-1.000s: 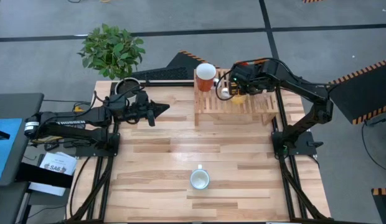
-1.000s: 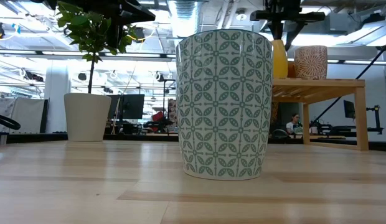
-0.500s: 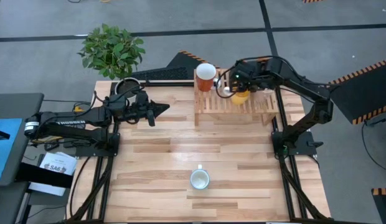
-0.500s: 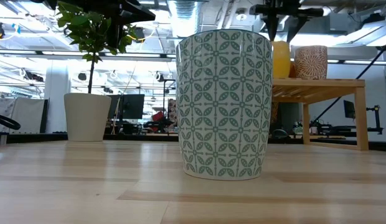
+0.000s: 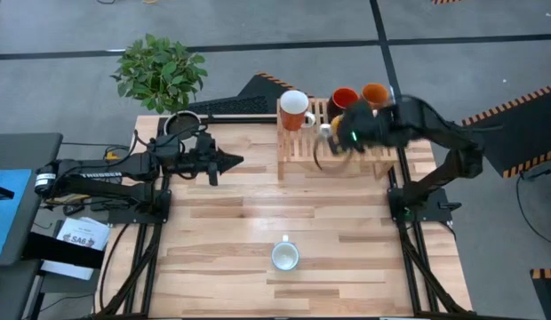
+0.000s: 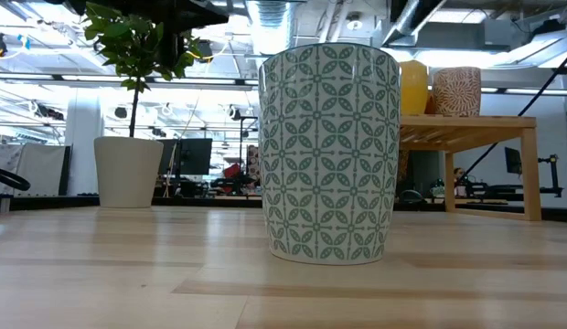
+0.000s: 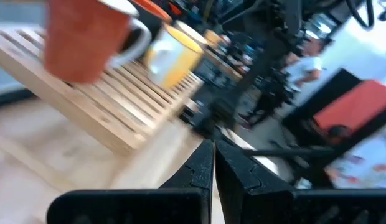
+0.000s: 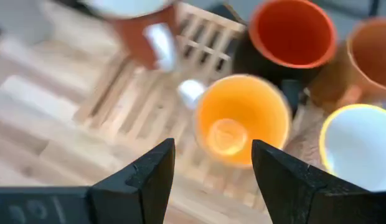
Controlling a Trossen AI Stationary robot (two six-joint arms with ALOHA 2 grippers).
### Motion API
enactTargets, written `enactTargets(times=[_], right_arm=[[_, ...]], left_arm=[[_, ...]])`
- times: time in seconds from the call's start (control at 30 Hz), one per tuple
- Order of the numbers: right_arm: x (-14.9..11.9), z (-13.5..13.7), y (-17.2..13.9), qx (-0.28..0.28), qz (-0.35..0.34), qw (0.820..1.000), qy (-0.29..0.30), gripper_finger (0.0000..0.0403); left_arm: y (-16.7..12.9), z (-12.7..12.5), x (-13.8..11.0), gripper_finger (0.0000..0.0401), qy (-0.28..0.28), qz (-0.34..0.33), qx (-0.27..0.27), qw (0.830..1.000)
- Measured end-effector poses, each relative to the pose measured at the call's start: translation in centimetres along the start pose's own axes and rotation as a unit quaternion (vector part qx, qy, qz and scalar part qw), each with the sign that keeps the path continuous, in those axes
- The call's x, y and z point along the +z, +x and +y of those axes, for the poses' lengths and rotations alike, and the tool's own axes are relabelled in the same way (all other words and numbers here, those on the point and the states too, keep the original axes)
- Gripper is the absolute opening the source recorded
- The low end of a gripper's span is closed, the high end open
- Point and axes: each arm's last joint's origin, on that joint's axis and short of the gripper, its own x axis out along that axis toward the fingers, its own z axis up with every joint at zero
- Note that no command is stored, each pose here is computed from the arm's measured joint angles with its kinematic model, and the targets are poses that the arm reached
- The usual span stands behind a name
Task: Place coffee mugs
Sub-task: Put the green patterned mug on the shelf
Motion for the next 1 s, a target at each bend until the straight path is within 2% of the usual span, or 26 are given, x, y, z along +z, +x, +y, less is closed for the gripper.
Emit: enactTargets(times=[0.1,0.2,0.27,0.43,0.6,0.8,1.0], right_arm=[[-2.6,0.9,-1.9,0.027,-0.021,0.999,-0.042,0.0239],[-5.1,0.8,-3.0,0.050,-0.026,0.998,-0.039,0.0239],[-6.6,0.4,-3.3,0.060,-0.020,0.998,-0.031,0.0239],[-9.4,-0.6,-3.4,0.070,-0.015,0.997,-0.005,0.0239],[-10.0,-1.6,-3.4,0.072,-0.025,0.997,0.003,0.0239],[-9.8,-2.5,-3.8,0.083,-0.030,0.996,-0.020,0.0239],[-9.6,-3.0,-4.1,0.087,-0.037,0.994,-0.052,0.0239]], left_arm=[[-0.1,-0.9,-0.5,0.0000,-0.014,0.028,-0.032,0.999],[-0.3,-2.7,-1.5,0.0000,-0.009,0.070,-0.060,0.996],[-0.5,-4.1,-2.8,0.0000,-0.001,0.110,-0.058,0.992],[0.0,-8.3,-6.7,0.0002,0.018,0.210,-0.075,0.975],[2.7,-11.4,-10.5,0.0029,0.058,0.308,-0.072,0.947],[7.5,-13.9,-13.2,0.0098,0.121,0.394,-0.030,0.911],[12.4,-14.9,-14.7,0.0169,0.080,0.431,0.065,0.897]])
